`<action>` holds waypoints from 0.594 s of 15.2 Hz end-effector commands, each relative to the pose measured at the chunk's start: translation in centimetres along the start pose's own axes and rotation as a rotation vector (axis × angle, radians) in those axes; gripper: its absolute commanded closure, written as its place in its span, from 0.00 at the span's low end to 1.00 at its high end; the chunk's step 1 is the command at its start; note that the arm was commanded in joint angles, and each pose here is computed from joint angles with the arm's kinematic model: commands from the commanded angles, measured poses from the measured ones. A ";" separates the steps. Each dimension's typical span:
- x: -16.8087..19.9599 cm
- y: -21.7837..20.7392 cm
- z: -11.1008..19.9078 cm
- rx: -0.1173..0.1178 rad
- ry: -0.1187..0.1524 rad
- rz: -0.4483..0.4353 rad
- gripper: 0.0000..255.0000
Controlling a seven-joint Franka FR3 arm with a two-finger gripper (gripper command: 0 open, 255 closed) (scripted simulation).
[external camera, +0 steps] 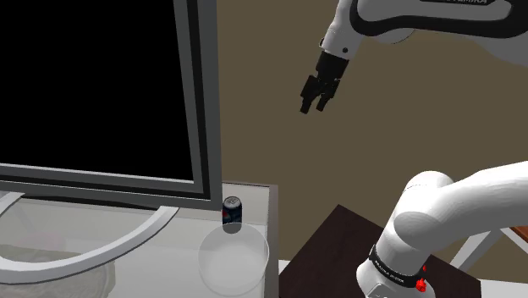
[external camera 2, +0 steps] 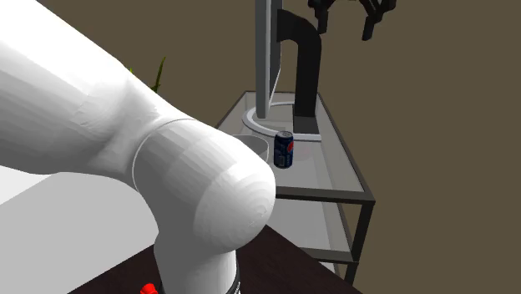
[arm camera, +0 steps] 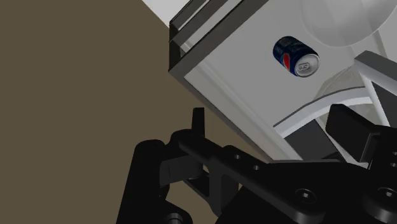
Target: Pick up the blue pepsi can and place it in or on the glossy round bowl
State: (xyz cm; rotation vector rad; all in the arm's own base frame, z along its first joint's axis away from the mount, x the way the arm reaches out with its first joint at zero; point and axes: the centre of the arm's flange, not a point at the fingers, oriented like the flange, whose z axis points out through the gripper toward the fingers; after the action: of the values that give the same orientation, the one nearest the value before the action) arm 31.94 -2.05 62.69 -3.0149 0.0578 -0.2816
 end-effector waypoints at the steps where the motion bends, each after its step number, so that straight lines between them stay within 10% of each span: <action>1: 0.0 0.0 0.0 0.000 0.000 0.000 0.00; 9: 2.7 -6.0 8.8 -0.031 -0.057 -0.046 0.00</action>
State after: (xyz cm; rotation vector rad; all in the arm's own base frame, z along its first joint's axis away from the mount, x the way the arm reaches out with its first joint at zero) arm 36.08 4.08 56.21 -3.0515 -0.0036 -0.2091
